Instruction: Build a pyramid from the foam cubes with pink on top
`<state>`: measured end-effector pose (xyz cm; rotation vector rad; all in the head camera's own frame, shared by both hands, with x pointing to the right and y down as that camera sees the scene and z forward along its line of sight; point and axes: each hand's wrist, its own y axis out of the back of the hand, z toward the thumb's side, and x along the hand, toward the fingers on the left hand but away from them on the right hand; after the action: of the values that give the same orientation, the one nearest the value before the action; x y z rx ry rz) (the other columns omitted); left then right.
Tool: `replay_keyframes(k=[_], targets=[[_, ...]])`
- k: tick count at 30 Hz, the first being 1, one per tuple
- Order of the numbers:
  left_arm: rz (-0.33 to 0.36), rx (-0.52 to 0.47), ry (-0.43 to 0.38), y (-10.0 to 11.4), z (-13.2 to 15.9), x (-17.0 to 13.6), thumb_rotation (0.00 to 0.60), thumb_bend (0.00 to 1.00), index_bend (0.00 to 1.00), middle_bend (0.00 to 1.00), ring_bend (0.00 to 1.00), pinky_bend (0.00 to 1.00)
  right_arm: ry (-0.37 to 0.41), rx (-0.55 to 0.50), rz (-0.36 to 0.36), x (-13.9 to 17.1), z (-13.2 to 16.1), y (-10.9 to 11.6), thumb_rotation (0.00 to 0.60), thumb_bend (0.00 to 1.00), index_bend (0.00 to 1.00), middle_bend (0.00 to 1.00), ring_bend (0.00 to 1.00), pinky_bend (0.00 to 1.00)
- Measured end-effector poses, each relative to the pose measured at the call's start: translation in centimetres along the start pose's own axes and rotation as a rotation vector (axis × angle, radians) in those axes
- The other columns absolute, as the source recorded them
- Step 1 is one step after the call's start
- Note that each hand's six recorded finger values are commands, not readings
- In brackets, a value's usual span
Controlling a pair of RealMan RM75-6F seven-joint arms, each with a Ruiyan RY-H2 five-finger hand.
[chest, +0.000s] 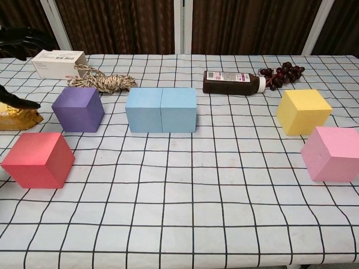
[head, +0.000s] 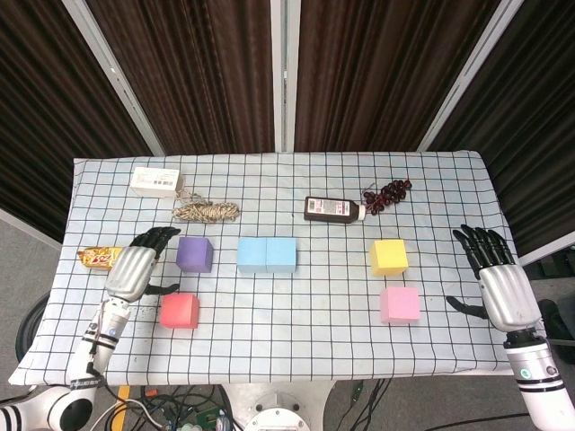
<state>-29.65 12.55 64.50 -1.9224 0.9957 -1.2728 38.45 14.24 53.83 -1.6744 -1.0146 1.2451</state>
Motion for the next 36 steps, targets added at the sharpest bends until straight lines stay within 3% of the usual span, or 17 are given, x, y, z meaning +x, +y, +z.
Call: replay_keyframes(k=[10, 20, 33, 36], targets=[[-0.032, -0.009, -0.045, -1.9, 1.5, 3.1, 0.600, 0.00, 0.13, 0.13, 0.11, 0.19, 0.021, 0.004, -0.015, -0.7, 0.7, 0.6, 0.600, 0.00, 0.00, 0.05, 0.00, 0.00], [-0.117, 0.102, -0.048, -4.2, 0.7, 5.0, 0.600, 0.00, 0.13, 0.13, 0.09, 0.16, 0.003, 0.008, -0.033, -0.3, -0.1, 1.3, 0.600, 0.00, 0.00, 0.06, 0.00, 0.00], [-0.144, 0.159, -0.012, -4.8, -1.0, 6.3, 0.600, 0.00, 0.13, 0.20, 0.09, 0.16, 0.008, 0.010, -0.024, -0.7, 0.0, 1.2, 0.600, 0.00, 0.00, 0.06, 0.00, 0.00], [-0.143, 0.148, -0.011, -4.8, -1.2, 6.5, 0.600, 0.04, 0.14, 0.24, 0.09, 0.16, 0.005, 0.012, -0.020, -0.8, -0.1, 1.1, 0.600, 0.00, 0.00, 0.06, 0.00, 0.00]])
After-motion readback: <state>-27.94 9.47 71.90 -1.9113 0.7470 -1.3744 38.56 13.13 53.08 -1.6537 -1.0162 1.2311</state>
